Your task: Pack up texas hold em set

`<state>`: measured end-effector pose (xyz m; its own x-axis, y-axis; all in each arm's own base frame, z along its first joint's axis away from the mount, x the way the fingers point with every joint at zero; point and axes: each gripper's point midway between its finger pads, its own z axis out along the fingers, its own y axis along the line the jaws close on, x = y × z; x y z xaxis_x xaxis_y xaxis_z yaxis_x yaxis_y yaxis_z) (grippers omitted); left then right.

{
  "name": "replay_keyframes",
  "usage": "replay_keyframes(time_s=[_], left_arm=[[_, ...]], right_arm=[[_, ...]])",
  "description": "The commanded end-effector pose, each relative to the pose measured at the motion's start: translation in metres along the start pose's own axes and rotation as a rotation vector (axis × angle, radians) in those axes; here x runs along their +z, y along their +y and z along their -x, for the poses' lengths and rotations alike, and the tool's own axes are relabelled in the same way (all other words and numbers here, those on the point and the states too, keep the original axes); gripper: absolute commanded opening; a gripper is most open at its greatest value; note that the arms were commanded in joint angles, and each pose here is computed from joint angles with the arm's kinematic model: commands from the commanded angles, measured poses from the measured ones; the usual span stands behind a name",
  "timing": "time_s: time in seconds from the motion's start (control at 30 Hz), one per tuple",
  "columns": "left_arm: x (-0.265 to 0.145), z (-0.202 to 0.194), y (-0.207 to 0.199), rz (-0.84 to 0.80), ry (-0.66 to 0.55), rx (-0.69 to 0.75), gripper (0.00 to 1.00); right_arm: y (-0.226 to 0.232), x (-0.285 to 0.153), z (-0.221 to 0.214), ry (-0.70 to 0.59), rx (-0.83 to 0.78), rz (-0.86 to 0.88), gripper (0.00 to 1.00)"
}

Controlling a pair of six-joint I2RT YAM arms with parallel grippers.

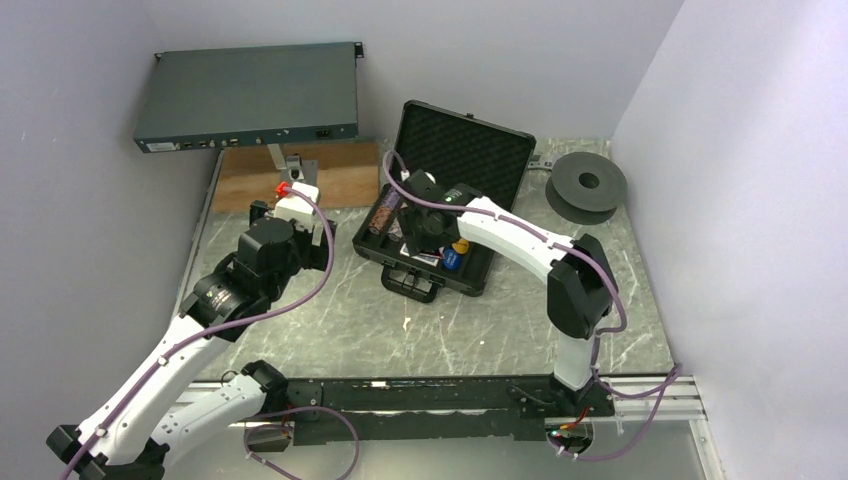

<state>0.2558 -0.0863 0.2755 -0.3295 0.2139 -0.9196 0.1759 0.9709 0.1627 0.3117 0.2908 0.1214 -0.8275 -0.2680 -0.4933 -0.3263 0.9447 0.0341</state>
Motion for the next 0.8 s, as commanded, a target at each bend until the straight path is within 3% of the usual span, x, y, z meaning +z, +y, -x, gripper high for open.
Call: replay_keyframes(time_s=[0.0,0.23,0.77], left_arm=[[0.002,0.006,0.003,0.013,-0.027,-0.004,0.99],[0.003,0.005,0.003,0.016,-0.021,0.0,0.99],[0.003,0.005,0.004,0.024,-0.015,0.002,0.98]], right_arm=[[0.013,-0.006,0.018,-0.018,-0.15,0.071,0.0],[0.01,0.008,0.023,0.008,-0.191,0.043,0.0],[0.008,0.026,0.027,0.048,0.156,0.03,0.0]])
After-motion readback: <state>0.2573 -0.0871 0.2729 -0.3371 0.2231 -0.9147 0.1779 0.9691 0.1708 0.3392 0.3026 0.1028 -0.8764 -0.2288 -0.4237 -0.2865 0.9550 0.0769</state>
